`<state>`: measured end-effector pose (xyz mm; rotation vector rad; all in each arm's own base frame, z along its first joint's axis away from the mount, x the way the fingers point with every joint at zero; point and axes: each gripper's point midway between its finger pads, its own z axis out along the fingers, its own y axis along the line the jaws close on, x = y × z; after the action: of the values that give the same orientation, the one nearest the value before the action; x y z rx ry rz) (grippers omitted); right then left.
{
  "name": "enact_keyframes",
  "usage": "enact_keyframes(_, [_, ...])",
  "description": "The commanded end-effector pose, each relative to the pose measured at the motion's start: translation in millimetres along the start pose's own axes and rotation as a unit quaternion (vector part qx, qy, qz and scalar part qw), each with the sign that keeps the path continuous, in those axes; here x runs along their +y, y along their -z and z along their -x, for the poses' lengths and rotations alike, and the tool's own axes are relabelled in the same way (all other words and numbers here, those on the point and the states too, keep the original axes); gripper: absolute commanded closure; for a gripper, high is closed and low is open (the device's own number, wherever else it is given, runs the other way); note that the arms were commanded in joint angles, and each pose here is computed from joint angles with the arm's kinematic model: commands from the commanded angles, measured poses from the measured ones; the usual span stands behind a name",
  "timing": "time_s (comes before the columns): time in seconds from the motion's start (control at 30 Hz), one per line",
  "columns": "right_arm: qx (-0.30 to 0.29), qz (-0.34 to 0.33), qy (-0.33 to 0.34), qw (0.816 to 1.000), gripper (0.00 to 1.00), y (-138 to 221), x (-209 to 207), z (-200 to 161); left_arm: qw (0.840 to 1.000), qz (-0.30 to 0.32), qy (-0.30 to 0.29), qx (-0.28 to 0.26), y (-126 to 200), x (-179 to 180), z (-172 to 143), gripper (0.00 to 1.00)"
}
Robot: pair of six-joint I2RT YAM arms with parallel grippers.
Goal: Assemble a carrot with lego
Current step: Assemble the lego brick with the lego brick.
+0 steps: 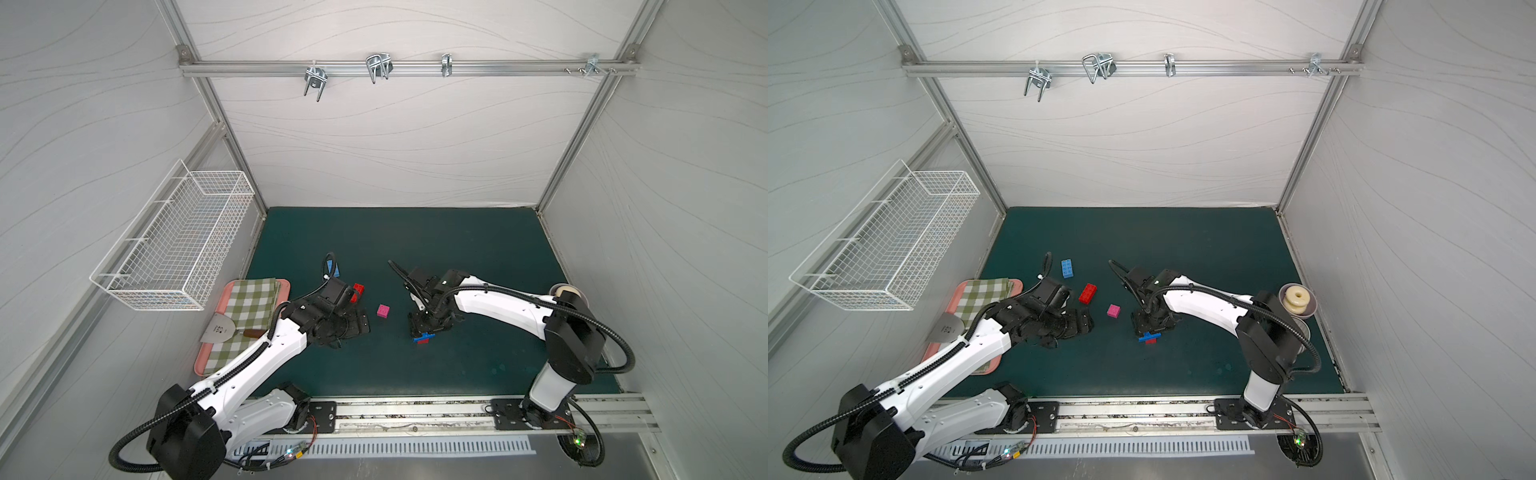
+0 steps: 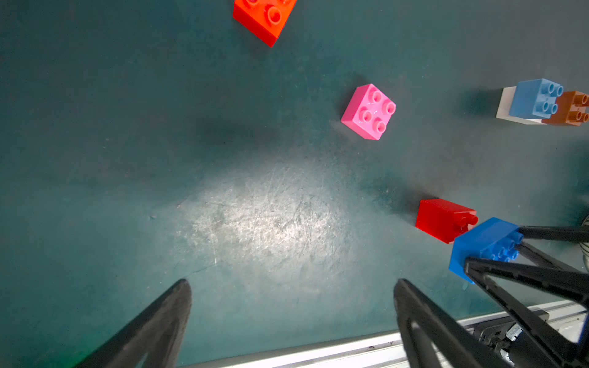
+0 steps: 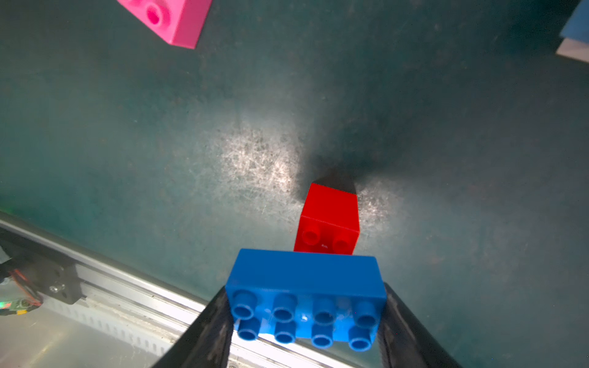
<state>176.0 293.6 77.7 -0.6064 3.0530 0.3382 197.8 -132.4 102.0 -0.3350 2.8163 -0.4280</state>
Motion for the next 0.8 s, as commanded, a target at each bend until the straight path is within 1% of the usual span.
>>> enact_keyframes(0.0, [0.015,-0.02,0.008,1.0,0.41,-2,-4,-4,1.0,-0.014,0.001,-0.014,4,-5,6,0.01])
enact_keyframes(0.33, [0.032,-0.043,0.004,0.999,0.41,-14,-11,-4,1.0,-0.012,-0.003,-0.013,3,-4,7,0.01])
enact_keyframes(0.57, [0.044,-0.064,-0.02,0.997,0.42,-15,-27,-10,1.0,-0.01,-0.003,-0.011,2,-2,7,0.01])
enact_keyframes(0.77, [0.059,-0.064,-0.038,0.995,0.43,-20,-31,-20,1.0,-0.01,-0.002,-0.01,0,-2,7,0.01])
